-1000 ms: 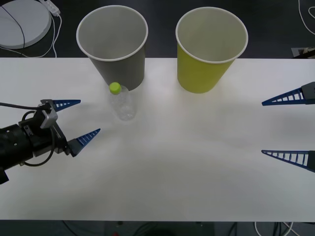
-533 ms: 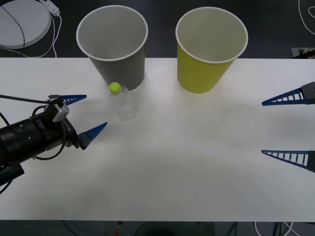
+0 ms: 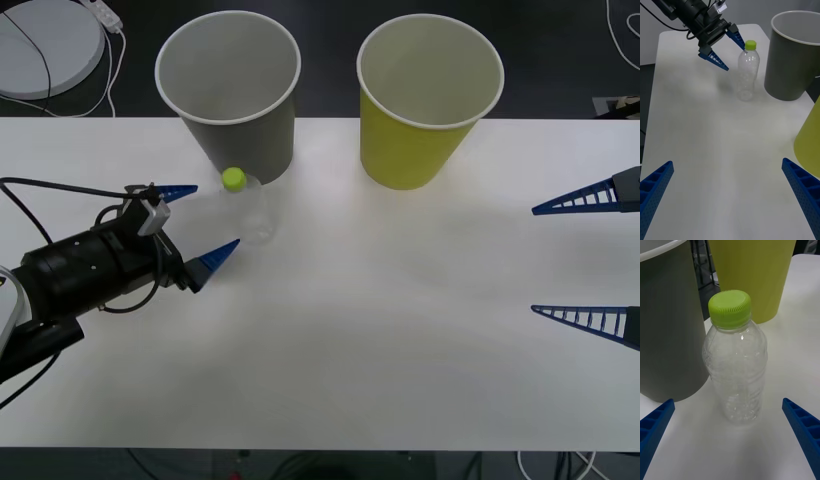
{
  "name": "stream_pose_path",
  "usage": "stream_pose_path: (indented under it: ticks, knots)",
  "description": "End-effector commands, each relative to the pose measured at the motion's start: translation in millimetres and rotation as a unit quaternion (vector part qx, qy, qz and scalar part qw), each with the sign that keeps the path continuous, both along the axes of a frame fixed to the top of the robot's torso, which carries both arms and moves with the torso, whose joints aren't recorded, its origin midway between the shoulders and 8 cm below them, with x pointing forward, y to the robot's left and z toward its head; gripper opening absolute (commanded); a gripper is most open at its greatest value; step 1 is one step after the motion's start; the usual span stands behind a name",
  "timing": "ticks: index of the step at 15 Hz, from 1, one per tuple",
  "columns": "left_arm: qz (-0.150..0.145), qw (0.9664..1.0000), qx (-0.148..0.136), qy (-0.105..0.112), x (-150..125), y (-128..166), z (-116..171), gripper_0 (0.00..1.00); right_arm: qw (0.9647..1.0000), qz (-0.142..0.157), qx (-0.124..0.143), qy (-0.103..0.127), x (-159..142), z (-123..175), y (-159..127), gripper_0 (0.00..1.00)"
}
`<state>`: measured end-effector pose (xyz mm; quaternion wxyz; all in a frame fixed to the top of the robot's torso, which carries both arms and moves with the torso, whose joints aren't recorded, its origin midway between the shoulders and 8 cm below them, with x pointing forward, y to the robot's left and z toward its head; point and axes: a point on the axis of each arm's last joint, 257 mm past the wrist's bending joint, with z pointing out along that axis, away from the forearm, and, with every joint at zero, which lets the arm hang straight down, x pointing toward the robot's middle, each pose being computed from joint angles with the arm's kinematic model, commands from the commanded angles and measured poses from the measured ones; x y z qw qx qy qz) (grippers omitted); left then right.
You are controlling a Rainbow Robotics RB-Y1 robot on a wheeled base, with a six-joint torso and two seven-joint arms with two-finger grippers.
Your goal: Put the can into the green bin and the plastic bottle into the gray bin
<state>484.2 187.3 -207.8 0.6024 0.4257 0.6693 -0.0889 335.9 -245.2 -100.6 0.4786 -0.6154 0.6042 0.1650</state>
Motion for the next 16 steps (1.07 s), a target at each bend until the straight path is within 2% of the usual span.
stream_pose_path:
  ticks: [1,7,12,16]
  knots:
    - [-0.002,1.0000,-0.003,-0.002,9.3,-10.8,-1.2,1.00,1.0000,0.000,0.000,0.000,0.0,0.0,0.0,1.00]
    - [-0.012,0.9999,-0.003,-0.002,26.3,-25.9,1.1,1.00,1.0000,0.000,0.000,0.000,0.0,0.0,0.0,1.00]
    - [-0.008,0.9999,-0.009,-0.002,29.3,-39.8,-0.6,1.00,1.0000,0.000,0.000,0.000,0.0,0.0,0.0,1.00]
    - [-0.007,1.0000,-0.003,-0.006,34.4,-46.2,1.8,1.00,1.0000,0.000,0.000,0.000,0.0,0.0,0.0,1.00]
